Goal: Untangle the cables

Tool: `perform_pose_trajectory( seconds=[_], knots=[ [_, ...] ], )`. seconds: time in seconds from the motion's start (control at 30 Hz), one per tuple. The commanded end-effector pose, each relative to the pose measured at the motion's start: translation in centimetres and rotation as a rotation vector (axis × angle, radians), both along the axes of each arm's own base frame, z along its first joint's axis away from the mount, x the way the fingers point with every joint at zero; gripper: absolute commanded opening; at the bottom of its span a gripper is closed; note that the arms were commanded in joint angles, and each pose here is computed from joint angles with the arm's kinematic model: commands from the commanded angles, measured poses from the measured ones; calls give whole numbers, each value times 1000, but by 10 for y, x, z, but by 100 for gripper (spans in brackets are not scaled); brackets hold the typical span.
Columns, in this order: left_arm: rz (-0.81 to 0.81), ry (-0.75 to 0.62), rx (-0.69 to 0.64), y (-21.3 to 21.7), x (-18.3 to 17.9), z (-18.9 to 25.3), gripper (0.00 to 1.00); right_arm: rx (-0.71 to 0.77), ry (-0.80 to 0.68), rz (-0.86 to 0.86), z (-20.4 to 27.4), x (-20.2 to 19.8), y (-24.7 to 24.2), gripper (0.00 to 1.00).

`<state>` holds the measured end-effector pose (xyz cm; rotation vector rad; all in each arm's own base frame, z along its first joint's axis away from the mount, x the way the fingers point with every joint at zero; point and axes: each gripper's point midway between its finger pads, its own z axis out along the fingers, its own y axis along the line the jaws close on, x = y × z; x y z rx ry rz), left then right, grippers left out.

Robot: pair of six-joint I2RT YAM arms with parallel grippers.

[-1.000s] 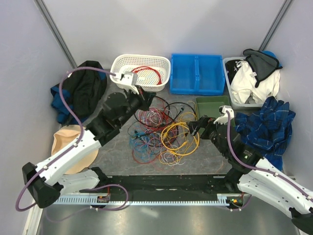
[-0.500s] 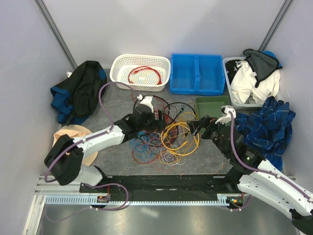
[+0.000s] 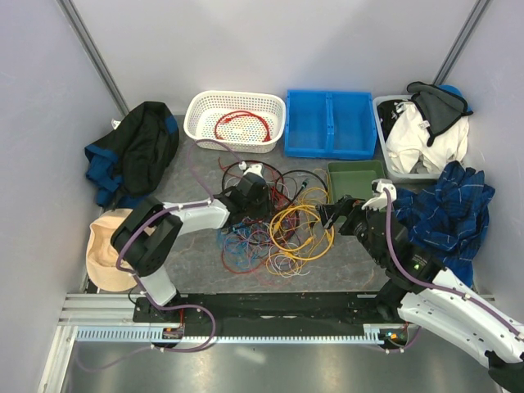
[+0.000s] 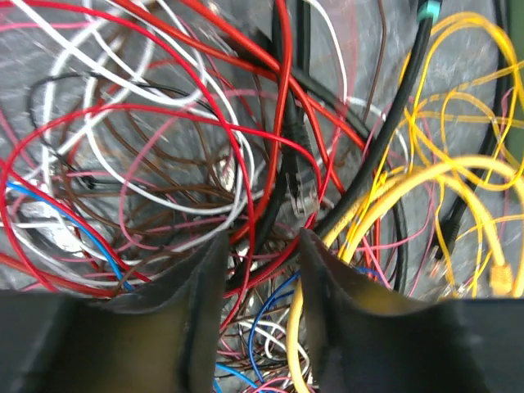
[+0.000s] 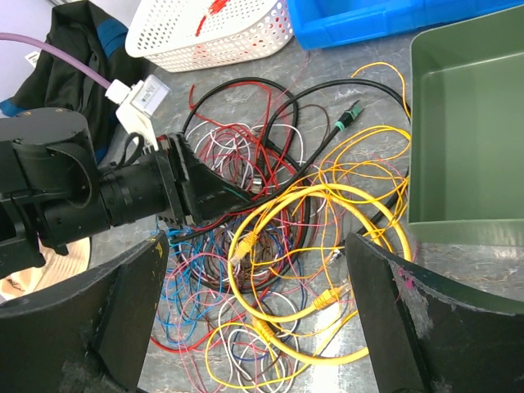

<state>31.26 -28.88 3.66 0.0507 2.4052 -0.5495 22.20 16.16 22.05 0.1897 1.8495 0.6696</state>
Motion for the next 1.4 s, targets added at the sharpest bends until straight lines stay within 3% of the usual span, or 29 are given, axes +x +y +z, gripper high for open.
perform_pose_trajectory(
  seconds=[0.0,0.03,0.07,0.23,0.4,0.6,0.87,1.03,1.13,1.37],
  knots=[
    [7,-38,-54,-8,10,15,24,-10,-20,-28,4,3,-6,96],
    [3,-57,-66,-9,11,26,16,-13,-18,-29,3,4,-5,96],
    [-1,-70,-72,-8,11,33,2,-15,-16,-28,2,4,-5,96],
    [-33,-214,-138,-3,4,111,2,-15,-14,-17,0,6,0,96],
    [-90,-497,-303,17,-21,257,2,-1,-26,-7,6,8,5,96],
    [-186,-672,-395,30,-54,372,2,53,-65,64,23,7,21,96],
    [-280,-763,-464,30,-76,438,2,135,-171,212,64,2,51,96],
    [-326,-769,-509,22,-82,458,2,92,-248,276,84,14,73,96],
    [-367,-766,-546,16,-89,469,2,78,-246,245,82,32,82,98],
    [-397,-776,-557,17,-97,483,2,78,-295,356,72,45,121,98]
  ],
)
